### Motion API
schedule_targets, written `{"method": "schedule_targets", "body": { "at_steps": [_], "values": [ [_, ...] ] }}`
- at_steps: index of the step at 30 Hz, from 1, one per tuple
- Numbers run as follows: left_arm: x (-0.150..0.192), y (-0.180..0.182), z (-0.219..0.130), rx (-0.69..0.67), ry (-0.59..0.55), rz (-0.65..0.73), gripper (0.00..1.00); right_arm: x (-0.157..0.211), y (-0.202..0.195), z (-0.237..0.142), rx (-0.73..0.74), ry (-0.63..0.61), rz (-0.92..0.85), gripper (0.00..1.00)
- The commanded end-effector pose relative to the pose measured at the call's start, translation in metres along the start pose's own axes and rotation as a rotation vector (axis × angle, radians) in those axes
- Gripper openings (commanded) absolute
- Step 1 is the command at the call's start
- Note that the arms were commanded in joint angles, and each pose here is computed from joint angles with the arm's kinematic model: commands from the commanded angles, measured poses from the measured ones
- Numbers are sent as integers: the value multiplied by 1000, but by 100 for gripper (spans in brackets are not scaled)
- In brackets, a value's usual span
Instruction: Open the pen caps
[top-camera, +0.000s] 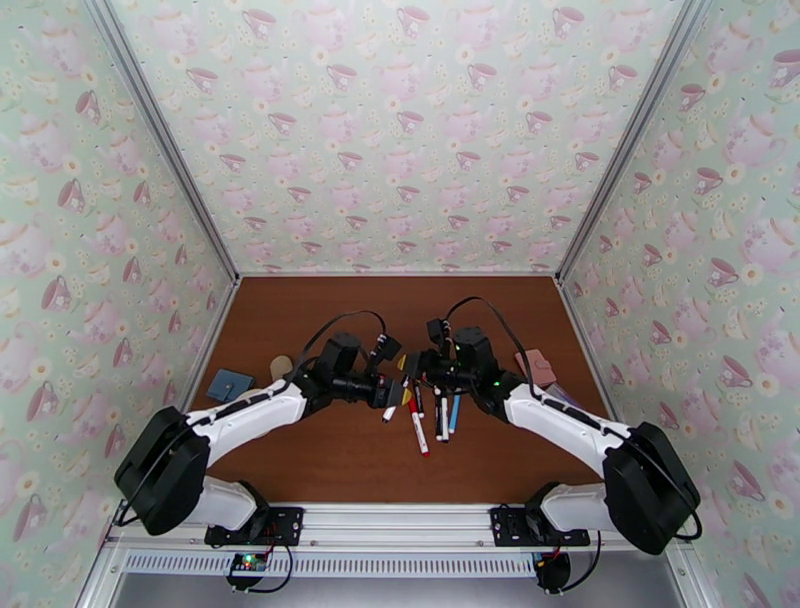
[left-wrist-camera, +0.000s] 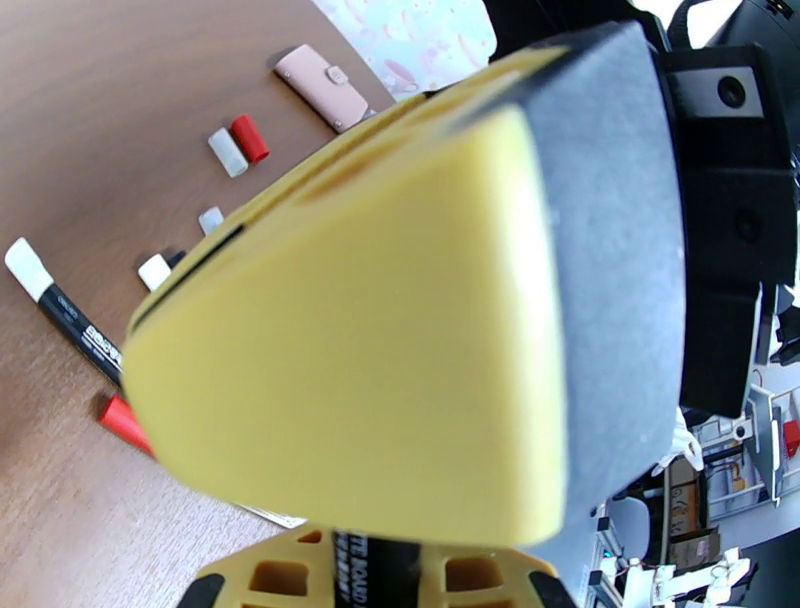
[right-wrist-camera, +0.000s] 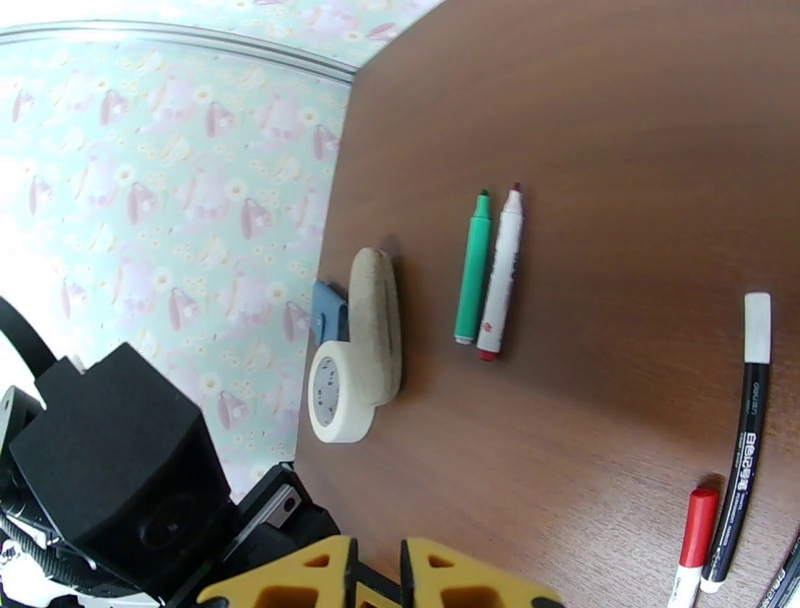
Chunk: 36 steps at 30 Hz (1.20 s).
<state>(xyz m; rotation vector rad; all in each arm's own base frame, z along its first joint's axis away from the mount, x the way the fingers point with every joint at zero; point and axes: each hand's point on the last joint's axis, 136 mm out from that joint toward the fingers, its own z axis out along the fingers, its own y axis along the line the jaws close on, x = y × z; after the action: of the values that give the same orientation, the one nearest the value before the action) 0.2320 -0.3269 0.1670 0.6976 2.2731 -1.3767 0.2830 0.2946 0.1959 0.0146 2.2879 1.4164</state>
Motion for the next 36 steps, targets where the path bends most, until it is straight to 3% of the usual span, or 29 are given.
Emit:
{"method": "schedule_targets", "body": {
  "at_steps": [1,4,7,11,15,20,23,27,30,33,36],
  "values": [
    [32,34,1,-225,82,-50,6,-31,11,-21,5,-117,-26,0],
    [36,36,6,-356,88,17,6,-37,-3,-25,96,-142,9,0],
    [40,34,9,-396,91,48,6,-43,-12,-31,145,-167,23,0],
    [45,8,17,-227,113,34,6,-52,-15,-40,137,-196,19,0],
    [40,-26,13,9,99,-10,6,-56,9,-44,-29,-172,-41,0],
    [32,-44,4,135,74,-42,6,-56,24,-51,-87,-144,-117,0],
    [38,-38,8,100,108,-55,6,-62,17,-54,-24,-166,-119,0],
    [44,-5,12,-200,120,15,6,-74,-8,-61,145,-229,-71,0],
    [45,3,10,-332,115,82,6,-80,-10,-64,174,-250,-54,0],
    [43,3,9,-396,103,134,6,-84,-15,-68,212,-258,-31,0],
    [44,-8,12,-337,102,140,6,-89,-22,-76,241,-286,1,0]
  ]
}}
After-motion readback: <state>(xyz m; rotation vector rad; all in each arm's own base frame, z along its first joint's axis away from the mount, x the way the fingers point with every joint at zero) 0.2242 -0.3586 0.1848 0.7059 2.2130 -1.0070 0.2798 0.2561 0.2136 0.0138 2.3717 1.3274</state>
